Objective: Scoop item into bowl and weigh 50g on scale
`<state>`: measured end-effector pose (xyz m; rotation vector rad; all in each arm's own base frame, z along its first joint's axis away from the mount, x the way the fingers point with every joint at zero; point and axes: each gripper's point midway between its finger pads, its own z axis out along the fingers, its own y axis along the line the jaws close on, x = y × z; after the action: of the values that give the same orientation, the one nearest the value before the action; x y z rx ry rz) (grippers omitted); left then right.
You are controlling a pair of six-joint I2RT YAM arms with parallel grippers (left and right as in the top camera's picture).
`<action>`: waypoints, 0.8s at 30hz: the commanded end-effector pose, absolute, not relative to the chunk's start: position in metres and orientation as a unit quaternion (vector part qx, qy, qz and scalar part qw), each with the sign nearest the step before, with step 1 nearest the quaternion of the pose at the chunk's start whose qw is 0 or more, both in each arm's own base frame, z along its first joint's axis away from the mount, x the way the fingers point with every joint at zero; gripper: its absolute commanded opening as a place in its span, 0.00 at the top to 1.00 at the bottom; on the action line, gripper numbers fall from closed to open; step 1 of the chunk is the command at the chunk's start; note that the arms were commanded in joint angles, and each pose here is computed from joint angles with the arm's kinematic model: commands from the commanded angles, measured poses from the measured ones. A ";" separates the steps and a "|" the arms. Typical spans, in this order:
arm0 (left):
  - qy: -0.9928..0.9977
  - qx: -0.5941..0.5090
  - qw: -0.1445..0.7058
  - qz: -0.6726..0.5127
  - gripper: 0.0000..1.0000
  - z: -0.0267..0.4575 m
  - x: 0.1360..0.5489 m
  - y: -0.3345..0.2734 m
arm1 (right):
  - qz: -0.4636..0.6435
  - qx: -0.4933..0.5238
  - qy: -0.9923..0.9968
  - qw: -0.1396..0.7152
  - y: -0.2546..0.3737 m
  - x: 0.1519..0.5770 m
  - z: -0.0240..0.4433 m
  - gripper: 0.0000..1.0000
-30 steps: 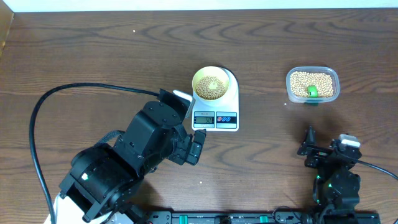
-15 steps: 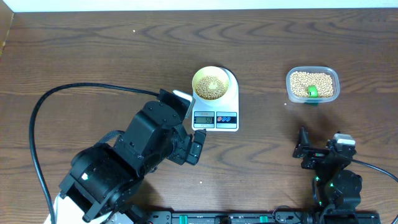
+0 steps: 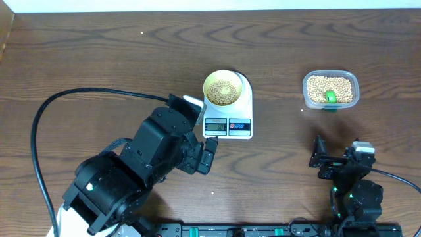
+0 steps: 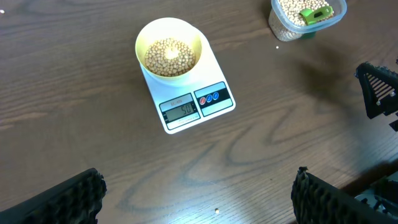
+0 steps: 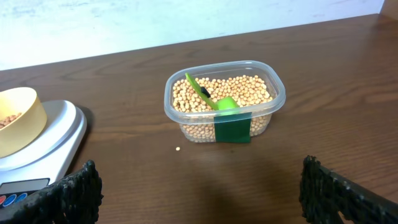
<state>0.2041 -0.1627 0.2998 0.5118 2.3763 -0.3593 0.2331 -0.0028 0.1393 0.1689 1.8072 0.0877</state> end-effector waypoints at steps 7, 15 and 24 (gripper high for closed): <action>0.907 0.201 0.344 -0.139 0.02 0.306 0.203 -0.162 | 0.038 0.067 0.786 0.614 -0.002 0.232 0.139 0.01; 0.907 0.201 0.344 -0.139 0.02 0.306 0.203 -0.162 | 0.038 0.067 0.786 0.614 -0.002 0.232 0.139 0.01; 0.942 0.211 0.247 -0.086 0.02 0.273 0.163 -0.124 | 0.038 0.067 0.786 0.614 -0.002 0.232 0.139 0.01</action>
<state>0.1665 -0.1290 0.2650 0.5757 2.5999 -0.2184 0.2331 -0.0022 0.1392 0.1665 1.8079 0.0908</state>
